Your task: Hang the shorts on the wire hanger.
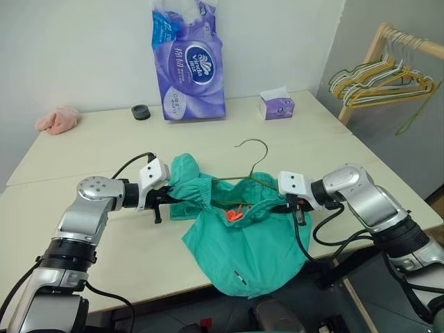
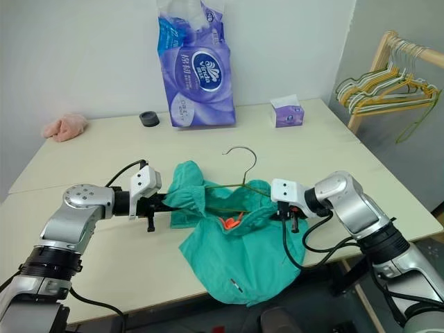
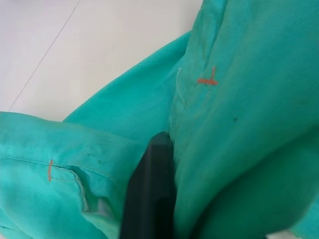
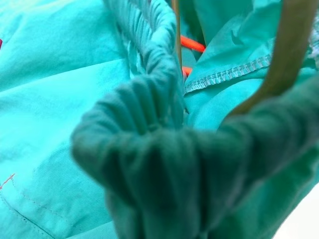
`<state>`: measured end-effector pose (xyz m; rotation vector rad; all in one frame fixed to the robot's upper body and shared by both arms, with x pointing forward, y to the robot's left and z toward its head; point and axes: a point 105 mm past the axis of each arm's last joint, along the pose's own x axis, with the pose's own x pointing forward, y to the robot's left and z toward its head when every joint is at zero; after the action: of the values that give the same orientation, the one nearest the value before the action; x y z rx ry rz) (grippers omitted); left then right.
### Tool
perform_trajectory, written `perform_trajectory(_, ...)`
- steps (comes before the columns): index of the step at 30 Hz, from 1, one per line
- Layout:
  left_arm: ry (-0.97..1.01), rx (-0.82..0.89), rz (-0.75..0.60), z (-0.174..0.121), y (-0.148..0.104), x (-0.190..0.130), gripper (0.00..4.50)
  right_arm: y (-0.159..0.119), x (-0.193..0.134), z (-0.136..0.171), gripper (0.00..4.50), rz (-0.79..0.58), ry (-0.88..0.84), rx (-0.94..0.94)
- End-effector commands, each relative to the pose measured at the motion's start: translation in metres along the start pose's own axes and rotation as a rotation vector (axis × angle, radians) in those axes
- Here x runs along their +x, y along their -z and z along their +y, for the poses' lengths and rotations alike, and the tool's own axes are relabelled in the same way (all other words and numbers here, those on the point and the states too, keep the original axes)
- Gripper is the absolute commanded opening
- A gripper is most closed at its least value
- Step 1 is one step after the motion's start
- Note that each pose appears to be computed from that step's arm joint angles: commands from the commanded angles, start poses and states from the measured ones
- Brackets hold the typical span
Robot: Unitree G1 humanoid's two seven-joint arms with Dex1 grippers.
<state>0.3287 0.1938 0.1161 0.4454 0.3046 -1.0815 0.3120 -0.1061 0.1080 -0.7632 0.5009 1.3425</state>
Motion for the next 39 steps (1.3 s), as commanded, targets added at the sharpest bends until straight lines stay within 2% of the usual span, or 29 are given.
perform_trajectory(1, -0.083, 0.035, -0.02, 0.014, -0.009, -0.008, 0.02, -0.005, -0.017, -0.001, 0.0, -0.026, 0.024, -0.015)
perform_trajectory(15, -0.121, 0.063, 0.003, 0.017, -0.001, -0.008, 0.02, 0.003, -0.027, 0.014, 0.0, -0.02, 0.006, 0.039)
perform_trajectory(24, -0.072, 0.084, -0.015, 0.0, 0.0, 0.001, 0.02, -0.002, -0.026, 0.013, 0.0, -0.047, 0.008, 0.064)
perform_trajectory(28, -0.113, 0.097, -0.033, 0.005, -0.003, 0.0, 0.91, -0.003, -0.027, 0.01, 0.0, -0.053, 0.015, 0.073)
perform_trajectory(36, -0.204, 0.154, -0.063, 0.011, -0.005, 0.001, 3.31, -0.006, -0.026, 0.009, 0.0, -0.073, 0.023, 0.085)
perform_trajectory(39, -0.269, 0.127, -0.091, 0.018, -0.005, -0.006, 3.31, -0.007, -0.025, 0.008, 0.0, -0.082, 0.028, 0.095)
